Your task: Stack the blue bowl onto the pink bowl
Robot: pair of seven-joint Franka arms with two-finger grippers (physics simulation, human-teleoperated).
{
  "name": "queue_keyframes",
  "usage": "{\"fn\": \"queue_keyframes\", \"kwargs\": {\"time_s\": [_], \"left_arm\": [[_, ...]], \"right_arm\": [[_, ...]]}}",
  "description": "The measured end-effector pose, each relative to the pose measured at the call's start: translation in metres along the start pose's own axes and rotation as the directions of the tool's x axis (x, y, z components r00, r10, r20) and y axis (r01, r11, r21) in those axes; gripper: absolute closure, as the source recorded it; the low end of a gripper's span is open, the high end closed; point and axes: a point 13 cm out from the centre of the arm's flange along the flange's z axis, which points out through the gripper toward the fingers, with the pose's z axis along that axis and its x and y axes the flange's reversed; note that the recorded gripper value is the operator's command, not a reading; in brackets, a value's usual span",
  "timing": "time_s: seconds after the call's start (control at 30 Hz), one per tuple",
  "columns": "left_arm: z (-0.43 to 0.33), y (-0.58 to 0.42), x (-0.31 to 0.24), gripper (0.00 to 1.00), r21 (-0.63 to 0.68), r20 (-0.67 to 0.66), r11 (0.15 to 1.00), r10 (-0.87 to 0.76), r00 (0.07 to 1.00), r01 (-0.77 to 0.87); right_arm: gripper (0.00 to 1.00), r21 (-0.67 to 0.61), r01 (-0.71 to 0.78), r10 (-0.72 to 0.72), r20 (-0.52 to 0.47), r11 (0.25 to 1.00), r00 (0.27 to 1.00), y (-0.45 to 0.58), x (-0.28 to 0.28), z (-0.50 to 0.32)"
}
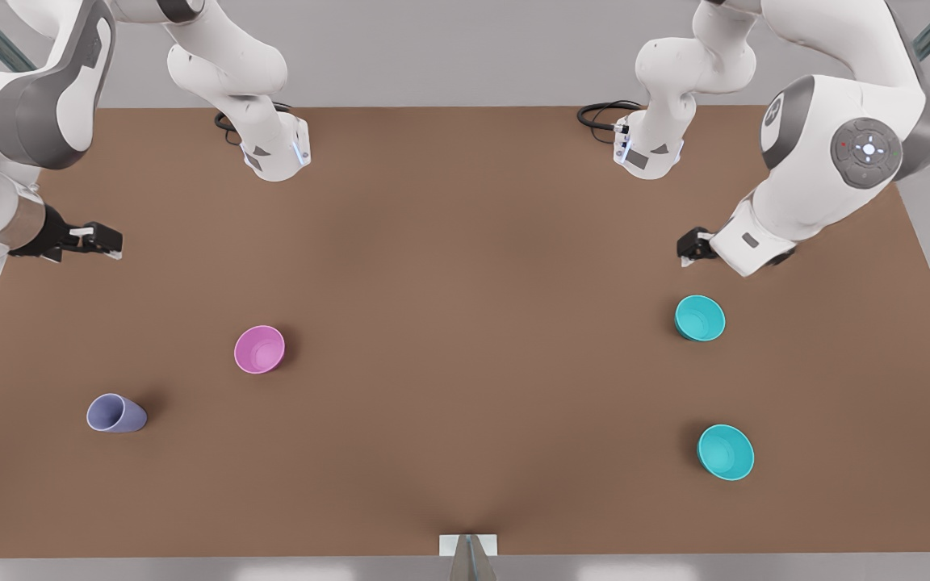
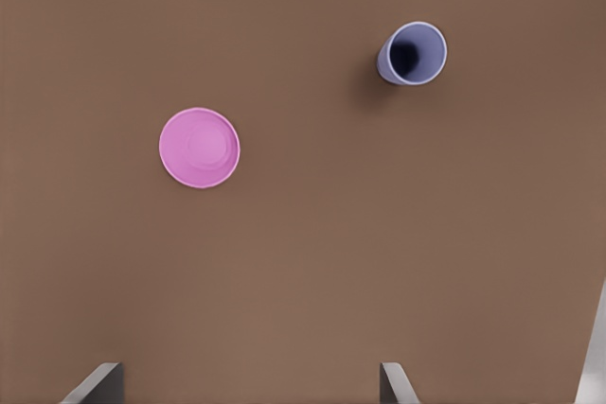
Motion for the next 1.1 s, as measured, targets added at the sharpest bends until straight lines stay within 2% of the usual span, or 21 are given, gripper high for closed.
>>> {"fn": "queue_keyframes", "kwargs": {"time_s": [0.1,0.23,0.3,0.37,0.47,0.57,0.73,1.1], "left_arm": [[-0.011,0.007,0.003,0.0,-0.007,0.02,1.0,-0.019,1.0,0.019],[-0.016,0.019,0.0,0.0,-0.007,0.042,0.999,-0.048,0.998,0.048],[-0.022,0.019,0.0,0.0,-0.007,0.059,0.999,-0.049,0.997,0.05],[-0.03,0.028,0.003,0.0,-0.006,0.074,0.998,-0.059,0.995,0.06],[-0.031,0.053,-0.001,0.0,0.003,0.08,0.995,-0.097,0.992,0.097],[-0.038,0.075,-0.005,0.0,0.034,0.1,0.99,-0.136,0.986,0.133],[-0.042,0.07,-0.007,0.0,0.045,0.113,0.992,-0.119,0.987,0.114],[-0.051,0.062,-0.013,0.0,0.046,0.141,0.996,-0.087,0.986,0.081]], "right_arm": [[0.0,-0.002,0.003,-0.003,-0.019,1.0,1.0,0.001,-0.007,0.012],[0.0,-0.031,0.106,-0.11,-0.206,0.994,0.972,0.06,-0.059,0.131],[0.0,-0.076,0.107,-0.124,-0.282,0.991,0.951,0.079,-0.062,0.202],[0.0,-0.103,0.091,-0.119,-0.307,0.99,0.944,0.091,-0.052,0.249],[0.0,-0.119,0.061,-0.093,-0.278,0.991,0.956,0.1,-0.039,0.297],[0.0,-0.161,-0.018,-0.018,-0.22,0.987,0.975,0.089,-0.053,0.328],[0.0,-0.232,-0.142,0.099,-0.187,0.962,0.977,0.079,-0.067,0.371],[0.0,-0.273,-0.233,0.189,-0.179,0.933,0.966,0.086,-0.088,0.421]]}}
